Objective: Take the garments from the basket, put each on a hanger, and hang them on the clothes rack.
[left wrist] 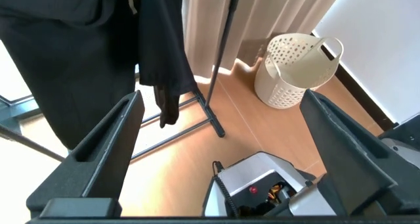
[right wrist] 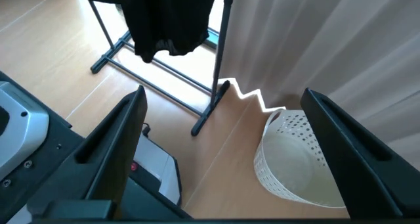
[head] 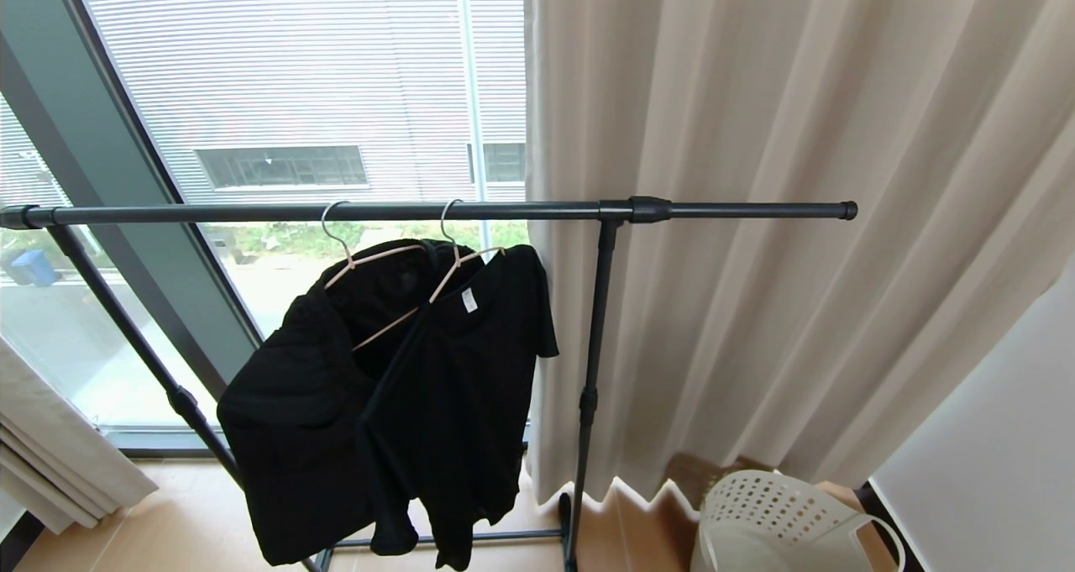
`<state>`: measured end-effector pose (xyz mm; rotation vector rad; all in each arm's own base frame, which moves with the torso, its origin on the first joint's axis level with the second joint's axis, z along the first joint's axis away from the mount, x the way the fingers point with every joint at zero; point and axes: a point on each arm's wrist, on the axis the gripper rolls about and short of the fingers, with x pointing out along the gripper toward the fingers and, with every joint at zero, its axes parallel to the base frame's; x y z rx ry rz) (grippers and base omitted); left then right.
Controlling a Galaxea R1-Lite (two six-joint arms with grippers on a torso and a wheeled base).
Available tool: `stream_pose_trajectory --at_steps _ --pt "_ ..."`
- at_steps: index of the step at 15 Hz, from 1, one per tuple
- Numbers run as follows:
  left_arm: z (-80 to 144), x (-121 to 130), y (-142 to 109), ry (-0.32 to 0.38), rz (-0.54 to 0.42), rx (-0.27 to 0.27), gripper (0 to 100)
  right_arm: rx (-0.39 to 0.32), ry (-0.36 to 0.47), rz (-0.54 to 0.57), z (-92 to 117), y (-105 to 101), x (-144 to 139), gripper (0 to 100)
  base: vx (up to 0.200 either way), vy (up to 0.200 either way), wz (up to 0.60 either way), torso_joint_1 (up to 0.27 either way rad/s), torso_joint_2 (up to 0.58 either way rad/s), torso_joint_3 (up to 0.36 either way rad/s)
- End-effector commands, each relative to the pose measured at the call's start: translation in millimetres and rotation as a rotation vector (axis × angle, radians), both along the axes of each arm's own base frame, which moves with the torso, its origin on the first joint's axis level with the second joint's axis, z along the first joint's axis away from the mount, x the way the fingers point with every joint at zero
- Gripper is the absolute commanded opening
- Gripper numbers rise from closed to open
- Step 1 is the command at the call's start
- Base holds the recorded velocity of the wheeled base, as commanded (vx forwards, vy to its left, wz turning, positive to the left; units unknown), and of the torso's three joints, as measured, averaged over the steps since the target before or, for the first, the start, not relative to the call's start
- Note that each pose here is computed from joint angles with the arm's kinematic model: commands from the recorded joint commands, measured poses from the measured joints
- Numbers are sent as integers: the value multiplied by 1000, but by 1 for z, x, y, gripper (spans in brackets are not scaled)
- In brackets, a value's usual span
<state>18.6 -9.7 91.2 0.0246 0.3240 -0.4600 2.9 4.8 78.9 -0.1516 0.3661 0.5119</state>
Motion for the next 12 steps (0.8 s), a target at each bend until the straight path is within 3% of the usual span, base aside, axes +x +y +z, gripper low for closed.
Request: stream_pose_trajectory --at_steps 1,4,6,8,10,12 --pt "-1 -7 1 -53 31 2 100 2 -6 -7 0 0 0 100 0 0 0 0 0 0" --pt "-2 -9 2 -75 66 16 100 -1 2 -69 0 -1 1 100 0 0 0 0 0 0" --pt "-4 -10 4 -90 152 104 100 9 -25 -125 0 -2 -1 100 0 0 0 0 0 0" --pt "-5 -15 4 -124 169 93 100 24 -73 -151 0 -2 -5 100 0 0 0 0 0 0" --pt "-5 -16 4 -103 183 29 100 27 -100 -231 0 -3 -7 100 0 0 0 0 0 0" --pt "-5 -16 4 -110 186 28 100 31 -127 -277 0 -3 -9 100 0 0 0 0 0 0"
